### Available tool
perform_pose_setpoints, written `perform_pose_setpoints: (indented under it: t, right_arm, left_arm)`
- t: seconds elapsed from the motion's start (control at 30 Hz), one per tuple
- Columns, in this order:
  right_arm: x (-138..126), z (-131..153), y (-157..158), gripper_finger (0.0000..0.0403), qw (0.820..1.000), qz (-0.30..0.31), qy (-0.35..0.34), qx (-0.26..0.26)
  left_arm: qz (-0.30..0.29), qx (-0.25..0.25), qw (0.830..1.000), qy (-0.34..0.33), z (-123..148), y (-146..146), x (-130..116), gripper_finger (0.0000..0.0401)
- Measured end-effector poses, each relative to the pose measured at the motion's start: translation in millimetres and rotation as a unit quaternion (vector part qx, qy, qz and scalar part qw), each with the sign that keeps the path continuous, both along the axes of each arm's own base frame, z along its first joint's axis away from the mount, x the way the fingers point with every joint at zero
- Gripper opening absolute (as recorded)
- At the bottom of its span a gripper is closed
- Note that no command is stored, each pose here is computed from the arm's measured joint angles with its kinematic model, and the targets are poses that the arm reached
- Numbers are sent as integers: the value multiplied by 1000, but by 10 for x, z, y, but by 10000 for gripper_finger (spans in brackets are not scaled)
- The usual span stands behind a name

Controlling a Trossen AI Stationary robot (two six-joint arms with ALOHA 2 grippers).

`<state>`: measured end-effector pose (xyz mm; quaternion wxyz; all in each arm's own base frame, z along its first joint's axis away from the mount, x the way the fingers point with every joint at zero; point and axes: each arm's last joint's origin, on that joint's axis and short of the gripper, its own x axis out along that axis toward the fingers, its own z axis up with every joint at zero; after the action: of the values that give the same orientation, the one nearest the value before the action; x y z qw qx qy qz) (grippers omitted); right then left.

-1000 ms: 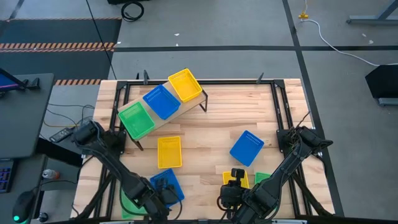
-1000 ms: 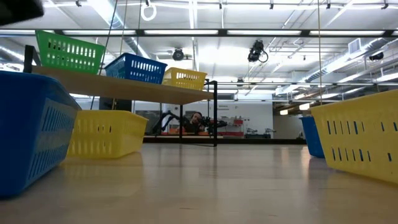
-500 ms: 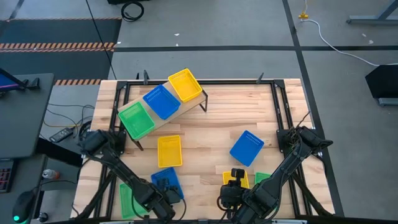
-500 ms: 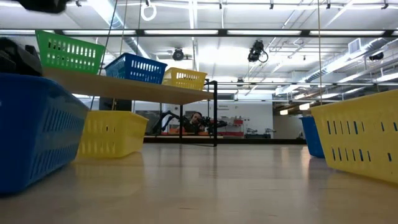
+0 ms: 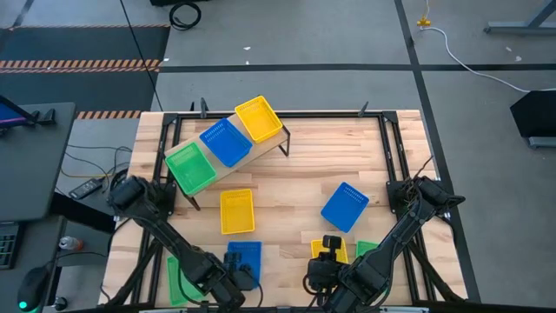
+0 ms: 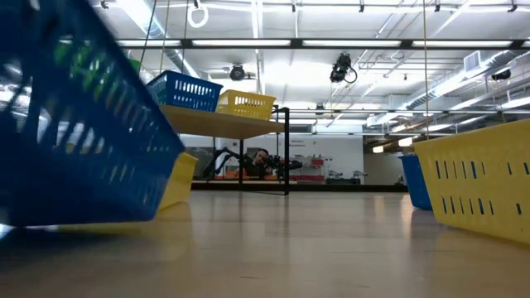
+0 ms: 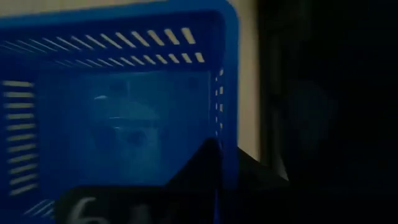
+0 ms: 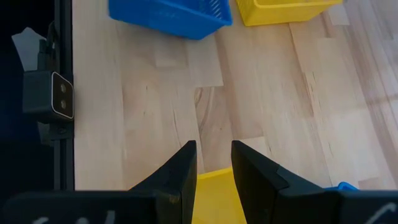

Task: Stack baskets on shelf by color
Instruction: Stack the bottom blue basket on top of the blue basket on the shelf

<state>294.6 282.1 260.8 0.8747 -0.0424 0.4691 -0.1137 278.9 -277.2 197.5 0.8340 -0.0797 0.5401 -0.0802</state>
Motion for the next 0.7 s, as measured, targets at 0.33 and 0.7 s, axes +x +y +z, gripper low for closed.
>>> perform_pose_setpoints:
  t: [0.33,0.7]
  right_arm:
    - [22,3,-11,107,1000,-5,-4,5]
    - [105,10,-71,107,1000,9,-7,-8]
  left_arm:
    - [-48,171,983,-55,891,215,61,5]
    - [26,344,938,-19,1654,1058,217,6]
